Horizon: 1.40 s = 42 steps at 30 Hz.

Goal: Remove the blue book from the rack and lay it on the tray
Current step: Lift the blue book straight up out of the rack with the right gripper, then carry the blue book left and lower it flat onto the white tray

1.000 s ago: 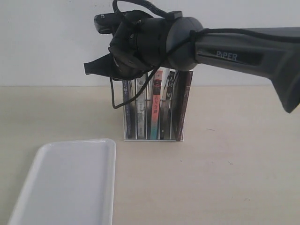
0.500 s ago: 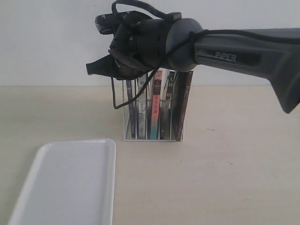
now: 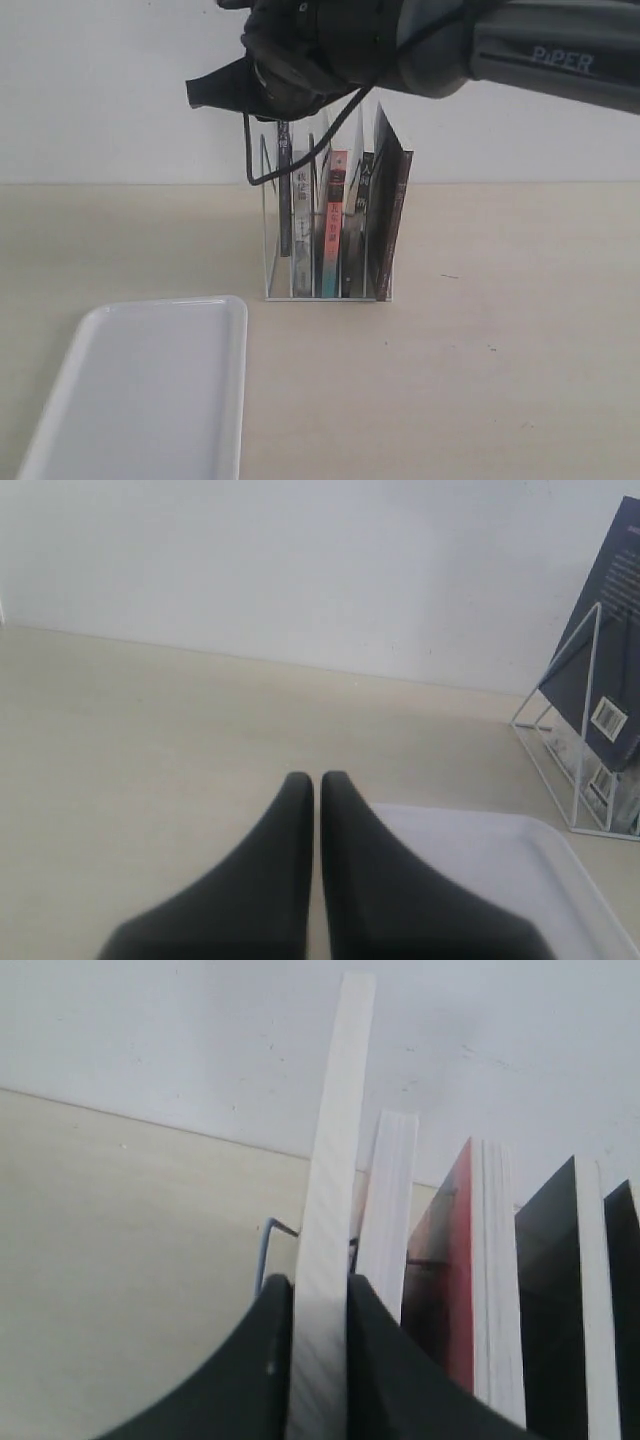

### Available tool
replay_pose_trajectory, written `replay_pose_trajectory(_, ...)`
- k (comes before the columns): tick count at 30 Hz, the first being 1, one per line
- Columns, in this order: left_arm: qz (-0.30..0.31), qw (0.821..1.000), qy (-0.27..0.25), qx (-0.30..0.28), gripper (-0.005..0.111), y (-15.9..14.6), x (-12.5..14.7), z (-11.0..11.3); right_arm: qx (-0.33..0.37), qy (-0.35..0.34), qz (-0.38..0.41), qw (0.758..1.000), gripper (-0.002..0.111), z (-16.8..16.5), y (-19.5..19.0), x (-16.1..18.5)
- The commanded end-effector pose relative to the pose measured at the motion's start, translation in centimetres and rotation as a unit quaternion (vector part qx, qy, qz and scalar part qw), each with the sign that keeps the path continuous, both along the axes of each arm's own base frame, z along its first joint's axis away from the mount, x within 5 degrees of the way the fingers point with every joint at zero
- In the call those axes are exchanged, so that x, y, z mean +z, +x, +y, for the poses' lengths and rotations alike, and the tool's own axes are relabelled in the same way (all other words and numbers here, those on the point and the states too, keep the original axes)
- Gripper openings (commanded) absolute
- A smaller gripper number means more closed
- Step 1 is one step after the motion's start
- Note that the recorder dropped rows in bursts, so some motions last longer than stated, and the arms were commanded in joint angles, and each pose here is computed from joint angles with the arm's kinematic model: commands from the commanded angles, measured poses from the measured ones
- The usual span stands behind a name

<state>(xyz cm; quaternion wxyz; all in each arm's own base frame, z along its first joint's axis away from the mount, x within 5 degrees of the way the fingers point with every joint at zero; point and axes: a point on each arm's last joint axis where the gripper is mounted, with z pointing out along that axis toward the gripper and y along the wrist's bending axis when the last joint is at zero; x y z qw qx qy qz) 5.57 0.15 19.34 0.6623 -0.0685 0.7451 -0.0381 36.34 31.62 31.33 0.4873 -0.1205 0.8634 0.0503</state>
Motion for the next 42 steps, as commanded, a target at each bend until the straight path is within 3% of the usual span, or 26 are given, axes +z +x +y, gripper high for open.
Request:
replay_pose_trajectory(1,-0.004,1.000,-0.009,0.002,0.004,0.0,0.2,0.0,0.012,-0.024,-0.040,0.999,0.000,-0.8,-0.9,3.0)
replay_pose_trajectory(24,-0.004,1.000,-0.009,0.002,0.004,0.0,0.2,0.0,0.027,-0.009,-0.111,0.993,0.000,-3.7,-6.0,11.7)
replay_pose_trajectory(42,-0.004,1.000,-0.009,0.002,0.004,0.0,0.2,0.0,0.153,-0.045,-0.176,0.971,0.000,-0.1,-11.1,13.7)
